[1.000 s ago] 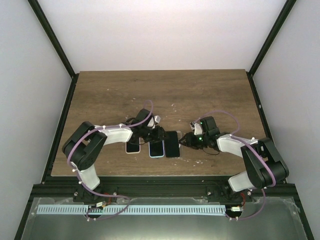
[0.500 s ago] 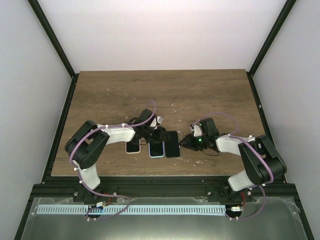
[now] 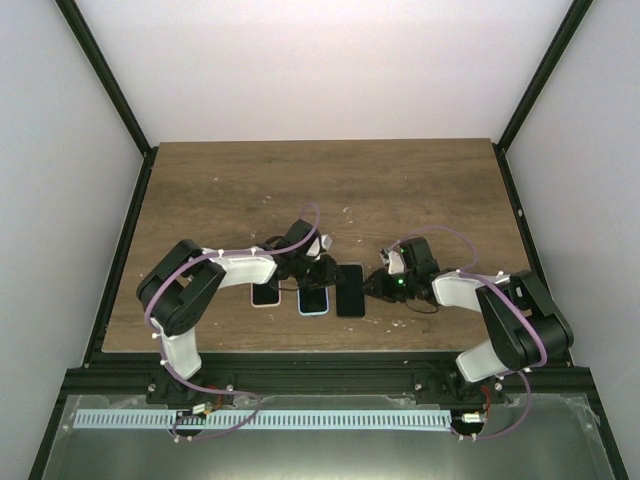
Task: Put the phone into the phone case
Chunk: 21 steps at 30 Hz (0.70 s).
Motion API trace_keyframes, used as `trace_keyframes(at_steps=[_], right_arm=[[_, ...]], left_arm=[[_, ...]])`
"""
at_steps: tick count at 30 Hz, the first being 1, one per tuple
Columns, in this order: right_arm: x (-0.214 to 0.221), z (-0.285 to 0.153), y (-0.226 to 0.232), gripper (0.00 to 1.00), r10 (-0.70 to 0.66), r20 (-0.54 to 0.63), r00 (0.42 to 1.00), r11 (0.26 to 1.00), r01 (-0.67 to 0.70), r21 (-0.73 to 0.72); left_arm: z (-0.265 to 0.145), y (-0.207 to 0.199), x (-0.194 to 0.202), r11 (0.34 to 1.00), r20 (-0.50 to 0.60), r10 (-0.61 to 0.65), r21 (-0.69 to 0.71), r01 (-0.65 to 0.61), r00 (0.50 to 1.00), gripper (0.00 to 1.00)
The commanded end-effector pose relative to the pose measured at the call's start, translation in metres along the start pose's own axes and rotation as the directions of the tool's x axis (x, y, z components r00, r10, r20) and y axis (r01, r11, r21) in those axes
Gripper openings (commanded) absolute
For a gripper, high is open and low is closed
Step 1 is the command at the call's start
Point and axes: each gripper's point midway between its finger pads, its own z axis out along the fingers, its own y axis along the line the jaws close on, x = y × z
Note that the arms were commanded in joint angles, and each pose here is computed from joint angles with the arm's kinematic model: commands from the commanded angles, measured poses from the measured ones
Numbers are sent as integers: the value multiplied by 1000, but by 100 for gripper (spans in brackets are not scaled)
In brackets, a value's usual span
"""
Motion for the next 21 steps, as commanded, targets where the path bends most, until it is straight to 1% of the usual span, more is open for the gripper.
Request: trace_keyframes(at_steps=[1, 6, 7, 9, 11, 14, 19, 21], right_arm=[[2, 3, 4, 22, -14, -4, 1000, 1000, 14, -25], [2, -1, 2, 22, 4, -2, 1000, 1000, -4, 2], [1, -3, 3, 23, 7, 0, 1000, 1000, -7, 10], [-2, -8, 5, 29, 9, 13, 1000, 1000, -9, 24], [-1, -12, 6, 32, 27, 14, 1000, 999, -28, 41], [0, -16, 9, 32, 44, 10, 999, 998, -45, 45], [10, -19, 17, 31, 71, -28, 997, 996, -70, 47], [16, -22, 17, 31, 103, -41, 994, 993, -100, 67]], left_arm=[[1, -13, 1, 999, -11, 13, 31, -12, 1000, 36], [-5, -13, -2, 1000, 2, 27, 0, -27, 1000, 37], [-6, -14, -3, 999, 3, 34, -6, -33, 999, 37], [-8, -15, -4, 999, 3, 38, -14, -38, 999, 37], [-10, -16, -3, 999, 1, 42, -18, -41, 999, 38], [-16, -18, -1, 999, 0, 47, -22, -47, 999, 39], [-22, -14, 7, 998, -14, 62, -32, -62, 998, 41], [-24, -14, 9, 998, -20, 63, -30, -64, 998, 42]])
